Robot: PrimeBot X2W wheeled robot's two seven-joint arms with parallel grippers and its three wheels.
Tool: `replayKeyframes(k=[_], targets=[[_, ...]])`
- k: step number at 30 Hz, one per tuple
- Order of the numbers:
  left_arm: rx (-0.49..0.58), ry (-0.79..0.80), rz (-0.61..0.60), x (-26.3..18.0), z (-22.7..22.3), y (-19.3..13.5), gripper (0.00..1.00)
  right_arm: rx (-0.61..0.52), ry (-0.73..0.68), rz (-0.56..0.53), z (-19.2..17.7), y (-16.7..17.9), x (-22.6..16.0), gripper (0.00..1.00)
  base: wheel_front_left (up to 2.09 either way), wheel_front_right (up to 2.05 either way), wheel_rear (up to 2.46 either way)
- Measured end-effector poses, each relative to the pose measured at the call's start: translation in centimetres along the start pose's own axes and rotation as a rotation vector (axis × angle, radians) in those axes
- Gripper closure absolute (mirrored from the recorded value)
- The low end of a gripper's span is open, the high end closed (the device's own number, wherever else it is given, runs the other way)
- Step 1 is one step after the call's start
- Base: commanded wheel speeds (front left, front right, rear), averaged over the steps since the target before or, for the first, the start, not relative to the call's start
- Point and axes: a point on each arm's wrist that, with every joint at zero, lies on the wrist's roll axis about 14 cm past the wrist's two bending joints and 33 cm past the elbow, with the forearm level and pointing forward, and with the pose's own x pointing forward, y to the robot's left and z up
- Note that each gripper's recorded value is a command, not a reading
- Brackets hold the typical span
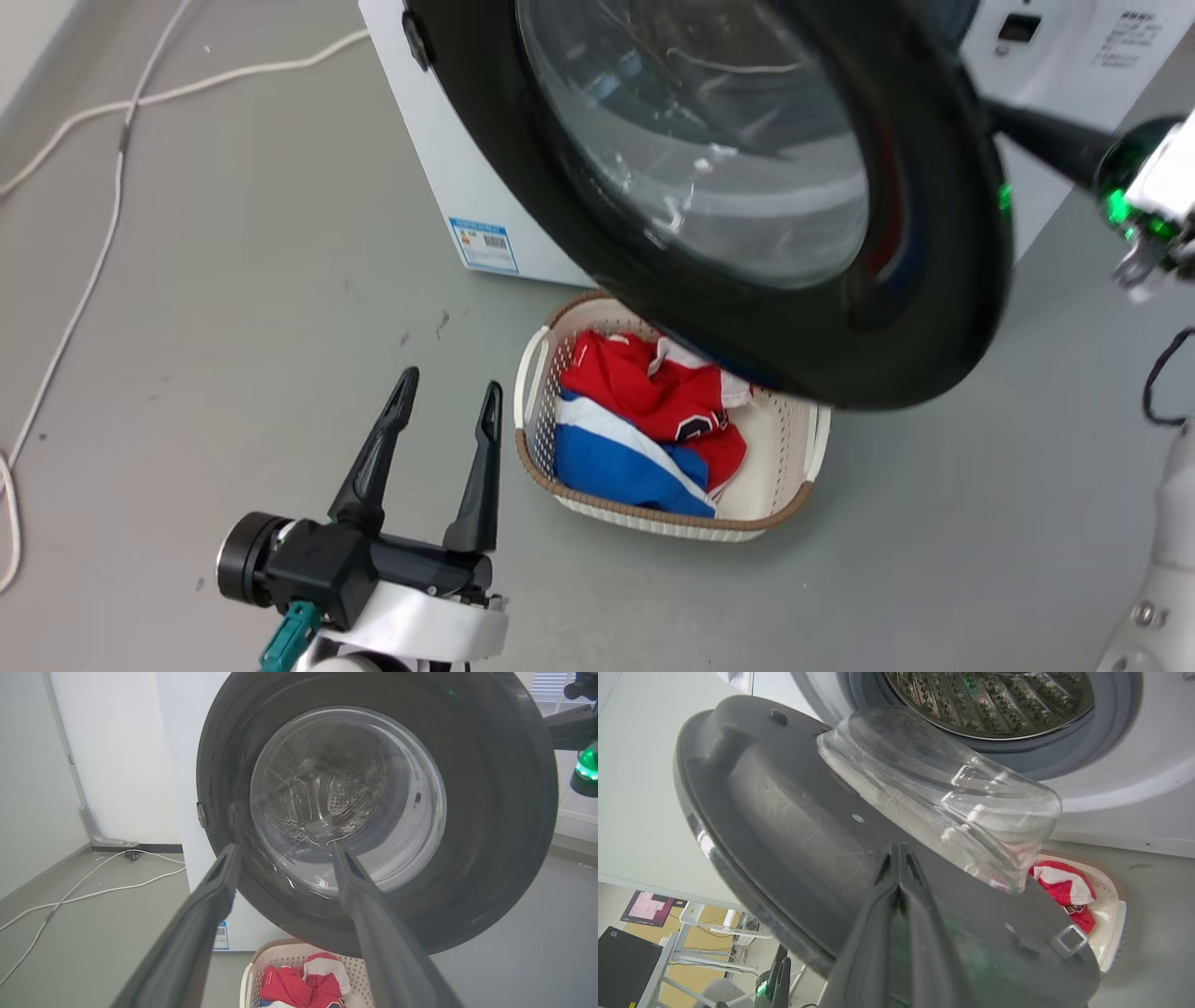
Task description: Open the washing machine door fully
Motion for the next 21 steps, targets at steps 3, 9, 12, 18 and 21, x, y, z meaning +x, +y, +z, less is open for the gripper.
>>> replayKeyframes(k=[3, 9, 12, 18, 21], targets=[[0.004, -0.018, 0.01, -0.7, 0.8, 0.2, 0.0, -0.013, 0.023, 0.031, -1.4, 1.4, -0.7, 1.0, 0.0, 0.0, 0.0], [0.015, -0.043, 0.035, -2.2, 1.9, 0.9, 0.0, -0.034, 0.044, 0.11, -3.4, 4.2, -1.7, 1.0, 0.0, 0.0, 0.0], [0.017, -0.04, 0.049, -2.8, 2.0, 1.2, 0.0, -0.053, 0.062, 0.149, -4.3, 5.5, -1.6, 1.0, 0.0, 0.0, 0.0], [0.026, -0.035, 0.07, -3.9, 2.0, 1.8, 0.0, -0.077, 0.132, 0.256, -7.3, 8.4, -0.9, 1.0, 0.0, 0.0, 0.0], [0.031, -0.039, 0.085, -4.3, 2.3, 2.2, 0.0, -0.085, 0.153, 0.292, -8.4, 9.5, -0.4, 1.0, 0.0, 0.0, 0.0]])
